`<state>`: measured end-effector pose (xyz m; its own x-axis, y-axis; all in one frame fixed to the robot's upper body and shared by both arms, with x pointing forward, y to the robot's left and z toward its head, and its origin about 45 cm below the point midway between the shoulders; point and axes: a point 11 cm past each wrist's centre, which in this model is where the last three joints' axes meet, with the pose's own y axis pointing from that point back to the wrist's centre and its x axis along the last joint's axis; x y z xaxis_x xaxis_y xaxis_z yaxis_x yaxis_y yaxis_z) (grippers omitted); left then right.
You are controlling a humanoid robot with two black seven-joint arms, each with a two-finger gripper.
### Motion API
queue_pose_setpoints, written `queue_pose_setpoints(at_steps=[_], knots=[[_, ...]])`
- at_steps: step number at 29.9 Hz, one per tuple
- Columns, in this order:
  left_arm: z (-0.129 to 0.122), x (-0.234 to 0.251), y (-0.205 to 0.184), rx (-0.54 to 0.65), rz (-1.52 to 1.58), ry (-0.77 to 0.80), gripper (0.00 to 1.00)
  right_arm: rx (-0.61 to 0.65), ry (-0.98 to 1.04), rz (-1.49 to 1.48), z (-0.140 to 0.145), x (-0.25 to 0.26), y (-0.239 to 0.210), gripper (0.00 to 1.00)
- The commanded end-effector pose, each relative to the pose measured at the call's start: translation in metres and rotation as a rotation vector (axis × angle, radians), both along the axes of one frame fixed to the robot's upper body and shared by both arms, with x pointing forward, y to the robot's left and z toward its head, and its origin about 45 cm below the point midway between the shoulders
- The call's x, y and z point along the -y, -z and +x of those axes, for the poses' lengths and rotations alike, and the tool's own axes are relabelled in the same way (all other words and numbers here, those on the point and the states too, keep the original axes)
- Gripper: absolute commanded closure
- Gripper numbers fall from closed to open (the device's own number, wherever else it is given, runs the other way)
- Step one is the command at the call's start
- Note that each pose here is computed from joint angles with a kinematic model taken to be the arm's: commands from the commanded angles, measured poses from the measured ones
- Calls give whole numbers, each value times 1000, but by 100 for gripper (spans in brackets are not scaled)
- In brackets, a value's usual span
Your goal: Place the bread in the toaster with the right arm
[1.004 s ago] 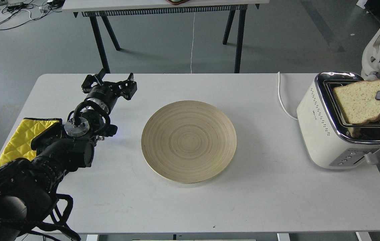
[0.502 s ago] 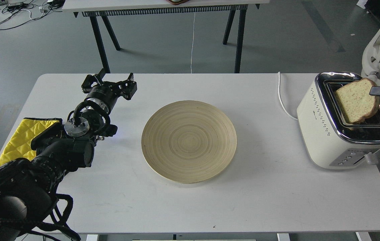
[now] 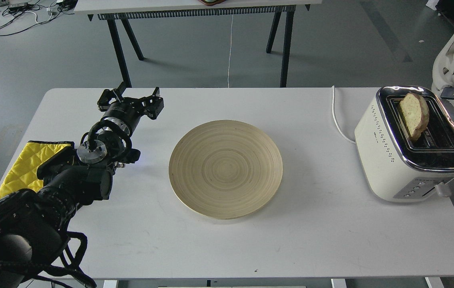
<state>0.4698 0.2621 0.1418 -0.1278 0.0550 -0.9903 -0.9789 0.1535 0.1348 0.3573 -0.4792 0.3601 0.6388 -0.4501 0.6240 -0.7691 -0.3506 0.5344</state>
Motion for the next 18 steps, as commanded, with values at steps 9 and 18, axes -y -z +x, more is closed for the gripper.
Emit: queue_pose_setpoints(at_steps=[9,18], knots=[[0,0,0,1,0,0,0,-8,-24,483,42,-89,11,4],[0,0,0,0,0,0,0,-129,-105,821,61,-195,79,3]])
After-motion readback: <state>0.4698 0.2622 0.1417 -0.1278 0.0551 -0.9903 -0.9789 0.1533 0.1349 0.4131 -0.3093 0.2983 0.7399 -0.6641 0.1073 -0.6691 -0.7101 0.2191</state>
